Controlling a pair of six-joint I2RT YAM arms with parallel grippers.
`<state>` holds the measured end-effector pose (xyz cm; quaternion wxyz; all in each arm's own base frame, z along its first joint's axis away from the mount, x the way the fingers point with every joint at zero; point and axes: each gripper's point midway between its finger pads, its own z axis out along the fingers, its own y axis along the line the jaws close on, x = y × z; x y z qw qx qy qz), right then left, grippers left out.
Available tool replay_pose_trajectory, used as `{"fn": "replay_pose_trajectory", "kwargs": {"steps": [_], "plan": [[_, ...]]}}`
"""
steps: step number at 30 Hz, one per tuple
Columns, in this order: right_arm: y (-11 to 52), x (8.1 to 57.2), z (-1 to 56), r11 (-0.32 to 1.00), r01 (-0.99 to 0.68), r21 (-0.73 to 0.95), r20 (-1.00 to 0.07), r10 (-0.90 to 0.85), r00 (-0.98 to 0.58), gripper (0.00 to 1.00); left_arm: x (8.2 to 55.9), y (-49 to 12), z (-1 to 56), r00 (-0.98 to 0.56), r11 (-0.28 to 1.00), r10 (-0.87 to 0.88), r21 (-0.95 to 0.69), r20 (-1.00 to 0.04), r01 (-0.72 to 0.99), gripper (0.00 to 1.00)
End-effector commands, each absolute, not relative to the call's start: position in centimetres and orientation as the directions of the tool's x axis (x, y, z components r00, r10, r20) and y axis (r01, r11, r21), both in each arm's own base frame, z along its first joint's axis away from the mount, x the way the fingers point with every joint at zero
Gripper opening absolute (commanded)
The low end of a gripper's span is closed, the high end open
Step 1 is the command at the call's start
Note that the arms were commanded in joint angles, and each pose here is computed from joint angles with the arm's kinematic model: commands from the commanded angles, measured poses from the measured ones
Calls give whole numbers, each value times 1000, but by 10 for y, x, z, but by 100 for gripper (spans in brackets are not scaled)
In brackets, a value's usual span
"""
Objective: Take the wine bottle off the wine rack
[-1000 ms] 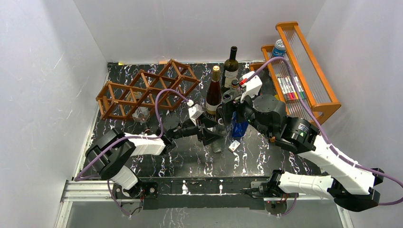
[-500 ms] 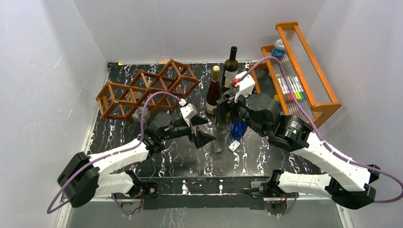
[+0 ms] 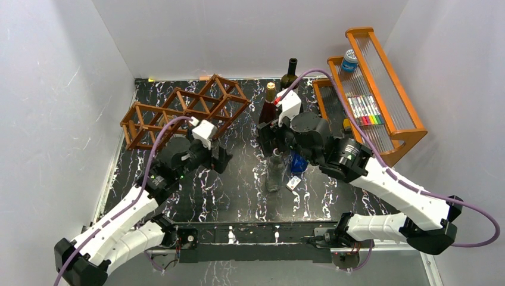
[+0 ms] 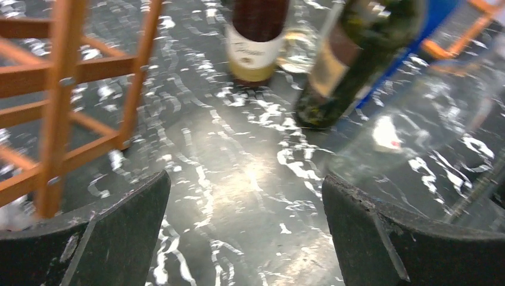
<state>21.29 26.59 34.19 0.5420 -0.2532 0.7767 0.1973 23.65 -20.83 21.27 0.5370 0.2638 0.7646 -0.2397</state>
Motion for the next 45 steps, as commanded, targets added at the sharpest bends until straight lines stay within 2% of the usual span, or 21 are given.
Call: {"fn": "replay_pose_trajectory", "kwargs": {"steps": [1, 7, 13, 19, 23, 26, 29, 32, 37, 39, 41, 44, 45], "plan": [[280, 218, 379, 774, -631, 58, -971, -102, -216, 98, 257, -157, 228, -328, 875, 161, -19, -931, 483, 98], [291, 220, 382, 756, -652, 56, -971, -111, -213, 98, 287, -118, 237, -414, 946, 110, -32, -904, 321, 98], [307, 221, 381, 728, -683, 52, -965, -140, -222, 98, 305, -60, 267, -442, 998, -37, -53, -896, 23, 98], [328, 222, 357, 694, -719, 29, -934, -239, -267, 98, 306, 2, 293, -405, 966, -60, 49, -912, -253, 98], [348, 220, 335, 649, -760, 28, -899, -316, -303, 98, 307, 25, 299, -388, 932, -60, 87, -920, -351, 98], [359, 218, 324, 617, -786, 26, -876, -365, -316, 98, 308, 50, 290, -383, 892, -130, 61, -914, -448, 98], [367, 214, 315, 597, -802, 8, -857, -409, -313, 98, 313, 69, 281, -361, 879, -230, -34, -904, -475, 98], [373, 210, 307, 580, -815, -3, -843, -439, -310, 98, 320, 65, 286, -335, 893, -247, -80, -910, -442, 98], [391, 197, 292, 533, -846, 8, -826, -474, -306, 98, 327, 76, 283, -345, 882, -217, -32, -913, -471, 98], [399, 192, 286, 520, -854, 14, -821, -481, -307, 98, 335, 72, 277, -368, 901, -202, -24, -908, -434, 98], [409, 187, 282, 509, -860, 24, -821, -481, -308, 98, 343, 63, 267, -417, 921, -203, -29, -886, -388, 92], [425, 180, 276, 488, -873, 29, -826, -480, -296, 98, 348, 51, 252, -484, 938, -227, -55, -845, -343, 77], [430, 179, 274, 485, -874, 29, -827, -479, -293, 98, 349, 49, 248, -496, 941, -231, -63, -837, -332, 75]]}}
